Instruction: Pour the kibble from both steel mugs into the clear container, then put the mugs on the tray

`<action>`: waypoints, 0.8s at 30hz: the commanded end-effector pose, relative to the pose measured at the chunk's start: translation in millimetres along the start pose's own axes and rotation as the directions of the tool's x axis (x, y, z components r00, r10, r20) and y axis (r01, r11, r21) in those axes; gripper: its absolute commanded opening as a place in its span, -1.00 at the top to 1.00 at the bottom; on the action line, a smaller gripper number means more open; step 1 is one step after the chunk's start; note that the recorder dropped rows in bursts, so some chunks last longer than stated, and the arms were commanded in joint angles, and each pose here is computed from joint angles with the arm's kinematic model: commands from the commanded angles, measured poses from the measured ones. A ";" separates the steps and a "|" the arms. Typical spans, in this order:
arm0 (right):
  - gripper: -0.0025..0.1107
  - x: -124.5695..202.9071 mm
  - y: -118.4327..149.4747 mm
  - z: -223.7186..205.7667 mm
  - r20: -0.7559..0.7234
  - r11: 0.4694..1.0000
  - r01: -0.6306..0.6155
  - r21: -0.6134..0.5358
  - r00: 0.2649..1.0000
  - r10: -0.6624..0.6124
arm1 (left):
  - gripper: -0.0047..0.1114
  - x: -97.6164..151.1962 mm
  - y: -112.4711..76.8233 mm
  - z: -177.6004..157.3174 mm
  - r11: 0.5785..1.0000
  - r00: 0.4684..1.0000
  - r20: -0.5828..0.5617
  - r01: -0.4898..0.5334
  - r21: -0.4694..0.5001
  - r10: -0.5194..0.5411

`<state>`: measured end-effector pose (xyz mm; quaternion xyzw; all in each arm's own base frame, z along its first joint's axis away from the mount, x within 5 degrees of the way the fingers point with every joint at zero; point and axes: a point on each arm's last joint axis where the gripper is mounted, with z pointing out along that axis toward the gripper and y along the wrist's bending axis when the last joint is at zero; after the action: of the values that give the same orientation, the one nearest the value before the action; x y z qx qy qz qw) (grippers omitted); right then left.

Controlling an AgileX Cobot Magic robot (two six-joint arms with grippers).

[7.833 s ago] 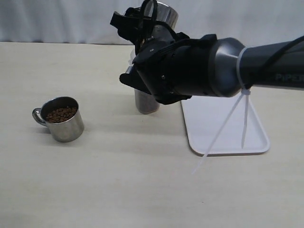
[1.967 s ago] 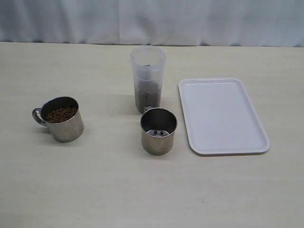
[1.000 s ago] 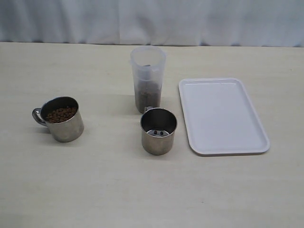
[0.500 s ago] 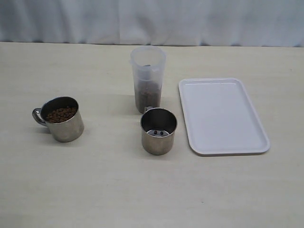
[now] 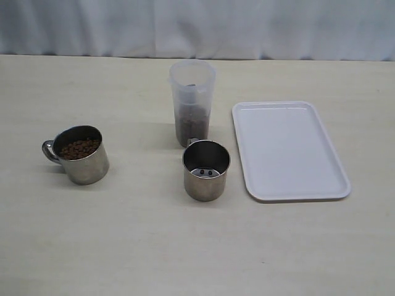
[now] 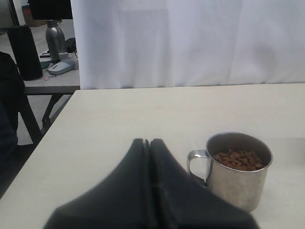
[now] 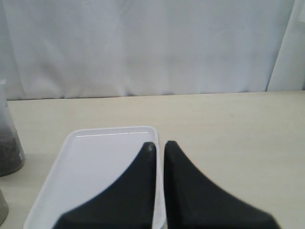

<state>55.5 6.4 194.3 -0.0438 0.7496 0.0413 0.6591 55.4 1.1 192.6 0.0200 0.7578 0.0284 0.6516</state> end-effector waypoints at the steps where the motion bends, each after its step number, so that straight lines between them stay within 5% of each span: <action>1: 0.88 0.3 2.8 -0.1 0.004 0.999 0.011 -0.049 1.000 -0.010 | 0.92 0.0 -0.2 0.1 1.000 1.000 0.010 0.005 0.002 -0.005; 24: 0.88 0.3 -0.7 -0.1 0.004 1.000 0.003 0.012 1.000 -0.003 | 0.92 0.5 -0.2 0.2 1.000 1.000 0.005 0.005 0.002 -0.005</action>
<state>55.6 6.0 194.3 -0.0409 0.7498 0.0388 0.6592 55.4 1.1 192.6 0.0200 0.7578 0.0284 0.6516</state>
